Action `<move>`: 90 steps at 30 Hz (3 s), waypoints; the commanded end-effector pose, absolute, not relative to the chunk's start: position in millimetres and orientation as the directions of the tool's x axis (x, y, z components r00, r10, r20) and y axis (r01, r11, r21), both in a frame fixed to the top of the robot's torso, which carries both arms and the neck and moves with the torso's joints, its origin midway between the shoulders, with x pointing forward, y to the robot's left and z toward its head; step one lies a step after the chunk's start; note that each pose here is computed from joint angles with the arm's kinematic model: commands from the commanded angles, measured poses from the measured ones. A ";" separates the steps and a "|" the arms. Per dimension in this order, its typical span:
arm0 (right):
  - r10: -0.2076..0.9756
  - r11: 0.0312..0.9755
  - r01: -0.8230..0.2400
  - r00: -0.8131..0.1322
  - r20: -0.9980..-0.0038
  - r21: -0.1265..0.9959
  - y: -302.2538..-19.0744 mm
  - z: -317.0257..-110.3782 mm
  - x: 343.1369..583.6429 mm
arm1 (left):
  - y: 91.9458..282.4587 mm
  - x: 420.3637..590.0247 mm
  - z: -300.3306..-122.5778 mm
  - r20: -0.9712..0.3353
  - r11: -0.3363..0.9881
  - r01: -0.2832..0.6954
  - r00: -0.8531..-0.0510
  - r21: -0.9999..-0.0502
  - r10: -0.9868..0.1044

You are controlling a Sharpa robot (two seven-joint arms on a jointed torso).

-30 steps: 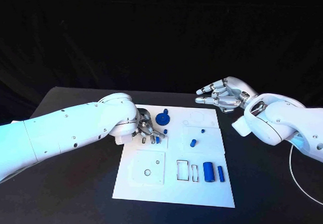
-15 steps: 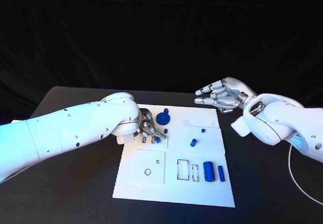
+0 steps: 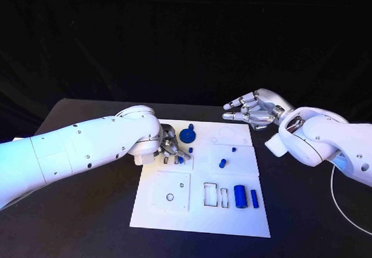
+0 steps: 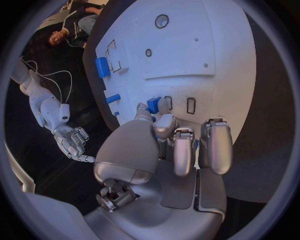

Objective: Assemble the parts on the task board

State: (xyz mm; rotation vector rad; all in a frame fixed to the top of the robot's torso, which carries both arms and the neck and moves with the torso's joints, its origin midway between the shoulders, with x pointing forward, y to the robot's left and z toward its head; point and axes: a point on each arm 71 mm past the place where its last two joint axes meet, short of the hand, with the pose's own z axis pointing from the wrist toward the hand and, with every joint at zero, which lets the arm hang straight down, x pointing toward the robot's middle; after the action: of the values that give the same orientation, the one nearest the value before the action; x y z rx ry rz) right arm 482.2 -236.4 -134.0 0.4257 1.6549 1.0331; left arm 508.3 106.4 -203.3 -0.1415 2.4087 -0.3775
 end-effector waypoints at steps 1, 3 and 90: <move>0.707 0.560 -0.232 -0.365 -0.605 0.795 -234.6 -134.8 481.5 | 106.4 507.7 -203.8 -0.612 0.956 -0.010 -0.766 -0.294 -0.196; 0.706 0.561 -0.232 -0.368 -0.605 0.795 -234.5 -135.1 481.4 | 106.0 507.5 -203.7 -0.612 0.955 -0.009 -0.765 -0.298 -0.198; 0.692 0.553 -0.235 -0.404 -0.598 0.799 -228.1 -142.3 480.0 | 112.2 497.9 -202.0 -0.686 0.987 0.056 -0.725 -0.153 -0.065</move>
State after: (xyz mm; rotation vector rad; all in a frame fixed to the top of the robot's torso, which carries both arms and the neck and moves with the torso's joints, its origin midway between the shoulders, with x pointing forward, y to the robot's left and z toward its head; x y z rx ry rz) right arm 481.0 -230.3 -142.0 0.4090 1.6942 1.0519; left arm 499.4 108.8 -200.0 0.0143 2.3591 -0.2989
